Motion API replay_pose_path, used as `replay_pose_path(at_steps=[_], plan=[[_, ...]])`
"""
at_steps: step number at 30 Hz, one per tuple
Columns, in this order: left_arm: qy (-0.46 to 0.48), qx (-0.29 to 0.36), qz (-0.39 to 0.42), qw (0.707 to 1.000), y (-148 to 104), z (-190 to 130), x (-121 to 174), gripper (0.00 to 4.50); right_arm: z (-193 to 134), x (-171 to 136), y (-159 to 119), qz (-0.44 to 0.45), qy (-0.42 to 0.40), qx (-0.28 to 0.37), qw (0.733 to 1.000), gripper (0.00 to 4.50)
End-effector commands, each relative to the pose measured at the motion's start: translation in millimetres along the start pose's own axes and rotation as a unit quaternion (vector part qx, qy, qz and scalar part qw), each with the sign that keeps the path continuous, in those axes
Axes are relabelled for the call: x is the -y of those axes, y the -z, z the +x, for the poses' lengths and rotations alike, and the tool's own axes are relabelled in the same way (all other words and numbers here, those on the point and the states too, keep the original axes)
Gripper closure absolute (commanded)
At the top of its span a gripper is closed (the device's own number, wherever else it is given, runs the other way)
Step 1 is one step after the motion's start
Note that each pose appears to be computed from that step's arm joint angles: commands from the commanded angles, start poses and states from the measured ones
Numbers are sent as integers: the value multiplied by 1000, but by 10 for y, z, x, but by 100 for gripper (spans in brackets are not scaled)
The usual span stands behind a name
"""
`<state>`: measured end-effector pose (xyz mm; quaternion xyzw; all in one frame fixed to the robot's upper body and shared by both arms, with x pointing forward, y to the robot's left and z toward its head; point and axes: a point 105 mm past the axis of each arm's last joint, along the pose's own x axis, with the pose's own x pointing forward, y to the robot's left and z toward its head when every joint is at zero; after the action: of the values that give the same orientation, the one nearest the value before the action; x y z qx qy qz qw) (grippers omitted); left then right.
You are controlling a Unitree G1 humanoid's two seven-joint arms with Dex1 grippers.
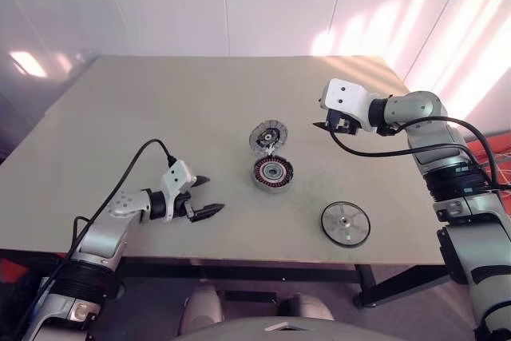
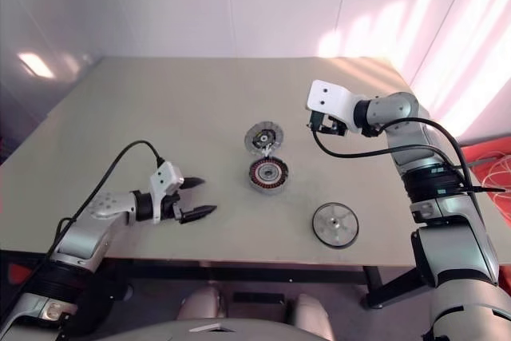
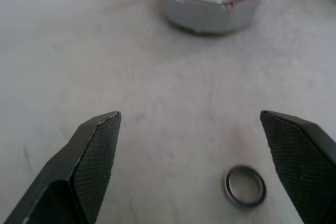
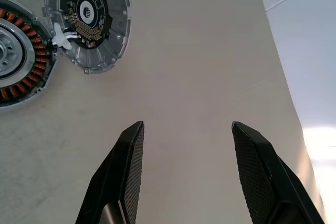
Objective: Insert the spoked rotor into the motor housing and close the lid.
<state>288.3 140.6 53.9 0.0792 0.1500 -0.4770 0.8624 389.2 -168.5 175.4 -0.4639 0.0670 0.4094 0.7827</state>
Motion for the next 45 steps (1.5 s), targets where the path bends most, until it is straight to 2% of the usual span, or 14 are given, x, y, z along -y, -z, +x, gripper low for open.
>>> replay_pose_path(at_steps=[1,6,11,18,25,38,42,45], plan=[[-1,33,7,999,-230,-55,10,0,-43,71,-129,-15,14,20,1000,152],[15,3,39,999,-183,-153,66,0,-44,87,-131,-18,15,19,1000,152],[35,-48,81,995,-8,-300,170,0,-43,95,-135,-20,14,19,1000,152],[43,-60,103,992,34,-271,244,0,-29,112,-148,-23,14,20,999,152],[38,-67,109,991,81,-240,193,0,-38,126,-147,-24,16,19,999,152],[33,-73,89,993,200,-238,167,0,-40,148,-153,-26,19,19,999,152],[30,-76,86,993,218,-220,167,90,-42,160,-156,-27,19,19,999,147],[28,-77,85,993,219,-217,162,90,-45,171,-154,-28,20,18,999,147]])
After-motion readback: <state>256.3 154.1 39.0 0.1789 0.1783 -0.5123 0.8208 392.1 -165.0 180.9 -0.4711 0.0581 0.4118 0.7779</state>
